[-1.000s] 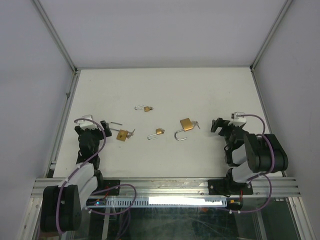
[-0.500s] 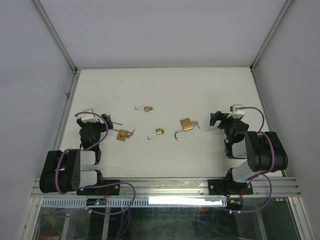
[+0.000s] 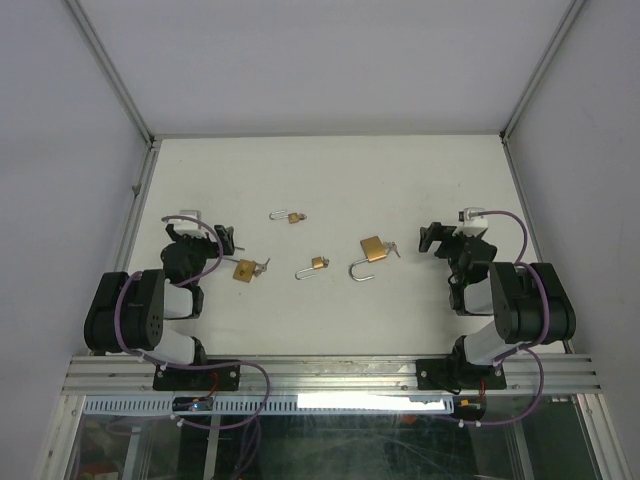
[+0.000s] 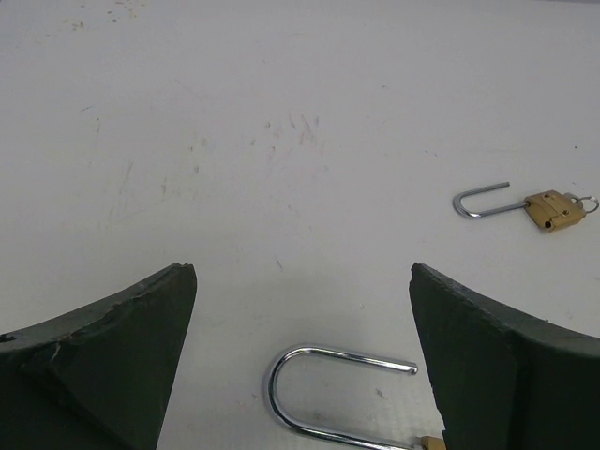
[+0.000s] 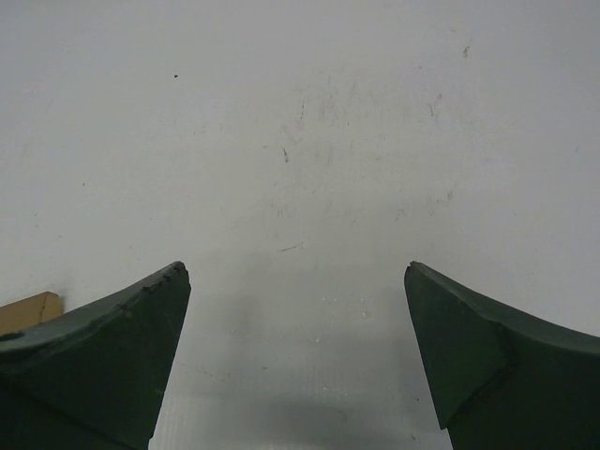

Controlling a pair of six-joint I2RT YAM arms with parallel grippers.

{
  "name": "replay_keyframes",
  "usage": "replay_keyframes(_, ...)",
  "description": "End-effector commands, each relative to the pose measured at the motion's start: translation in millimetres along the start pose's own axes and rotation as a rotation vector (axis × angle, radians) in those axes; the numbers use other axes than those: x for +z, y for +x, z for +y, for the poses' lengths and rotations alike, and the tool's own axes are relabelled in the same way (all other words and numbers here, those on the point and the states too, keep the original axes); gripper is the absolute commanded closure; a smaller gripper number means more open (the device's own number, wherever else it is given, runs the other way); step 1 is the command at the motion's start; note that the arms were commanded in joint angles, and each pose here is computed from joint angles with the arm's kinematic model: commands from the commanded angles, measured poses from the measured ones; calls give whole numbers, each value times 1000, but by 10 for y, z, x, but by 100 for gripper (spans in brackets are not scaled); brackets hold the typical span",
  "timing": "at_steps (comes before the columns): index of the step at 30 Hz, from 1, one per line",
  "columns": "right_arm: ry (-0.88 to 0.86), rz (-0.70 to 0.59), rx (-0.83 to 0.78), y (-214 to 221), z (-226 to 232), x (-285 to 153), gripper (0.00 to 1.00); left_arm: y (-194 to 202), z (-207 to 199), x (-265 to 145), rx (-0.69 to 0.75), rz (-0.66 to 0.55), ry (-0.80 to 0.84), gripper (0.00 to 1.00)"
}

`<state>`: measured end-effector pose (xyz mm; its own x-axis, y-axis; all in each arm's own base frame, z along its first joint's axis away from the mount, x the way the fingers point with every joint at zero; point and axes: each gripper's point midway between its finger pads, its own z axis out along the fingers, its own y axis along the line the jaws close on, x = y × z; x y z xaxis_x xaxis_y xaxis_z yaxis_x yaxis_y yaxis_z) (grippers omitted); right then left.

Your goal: Unlock with the key

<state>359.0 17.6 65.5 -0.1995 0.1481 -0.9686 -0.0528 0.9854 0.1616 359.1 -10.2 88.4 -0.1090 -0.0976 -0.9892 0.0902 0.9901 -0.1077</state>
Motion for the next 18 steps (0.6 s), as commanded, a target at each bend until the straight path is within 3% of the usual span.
replay_keyframes(1,-13,-69,-28,-238,16,68,0,-170,-53,70,39,-51,47,1)
replay_keyframes(18,-69,-26,-78,-184,132,132,0,-158,-26,122,26,-38,34,1)
